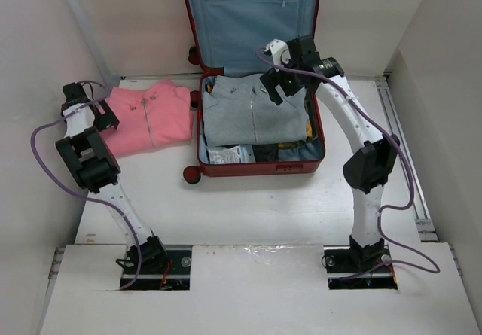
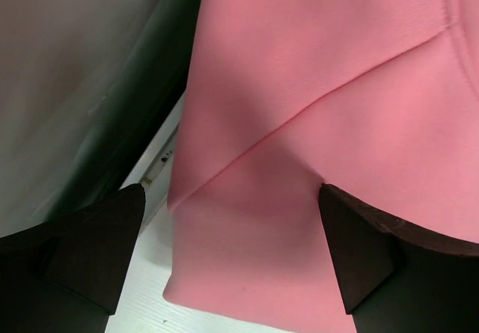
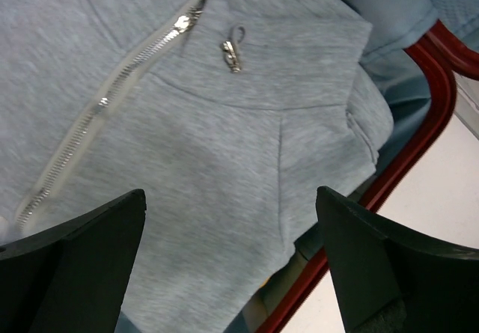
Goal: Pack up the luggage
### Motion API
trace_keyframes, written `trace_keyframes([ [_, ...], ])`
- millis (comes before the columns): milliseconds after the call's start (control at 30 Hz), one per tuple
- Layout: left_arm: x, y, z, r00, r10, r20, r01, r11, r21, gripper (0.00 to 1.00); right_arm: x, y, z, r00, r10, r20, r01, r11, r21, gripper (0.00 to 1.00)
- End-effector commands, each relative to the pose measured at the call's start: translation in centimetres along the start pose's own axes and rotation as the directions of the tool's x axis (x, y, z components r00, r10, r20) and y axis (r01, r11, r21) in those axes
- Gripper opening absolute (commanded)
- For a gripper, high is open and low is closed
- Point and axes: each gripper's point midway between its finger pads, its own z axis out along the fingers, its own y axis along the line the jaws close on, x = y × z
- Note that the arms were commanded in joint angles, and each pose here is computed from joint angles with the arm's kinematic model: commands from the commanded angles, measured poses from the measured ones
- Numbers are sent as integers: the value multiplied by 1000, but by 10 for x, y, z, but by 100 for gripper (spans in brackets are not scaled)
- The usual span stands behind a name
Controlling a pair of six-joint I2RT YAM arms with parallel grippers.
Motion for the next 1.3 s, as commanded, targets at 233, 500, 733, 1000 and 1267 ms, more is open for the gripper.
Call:
trace_keyframes([
  [233, 46, -14, 27, 993, 37, -116, -16, 984, 175, 100, -28, 14, -27, 997, -52, 53, 50, 998, 43, 99],
  [500, 103, -53, 20, 962, 129, -239, -6, 891, 454, 61, -37, 2, -49, 995, -54, 80, 45, 993, 110, 99],
  [733, 135, -52, 16, 931, 195, -307, -17, 867, 498, 16, -46, -12, -77, 992, -59, 112, 39, 983, 177, 99],
  [1000, 182, -38, -23, 886, 266, -381, -46, 867, 497, 0, -36, -14, -96, 994, -56, 90, 37, 979, 202, 99],
  [1267, 202, -23, -23, 862, 110, -495, 149, 878, 455, 71, -21, 4, -80, 998, -63, 9, 62, 989, 134, 99],
])
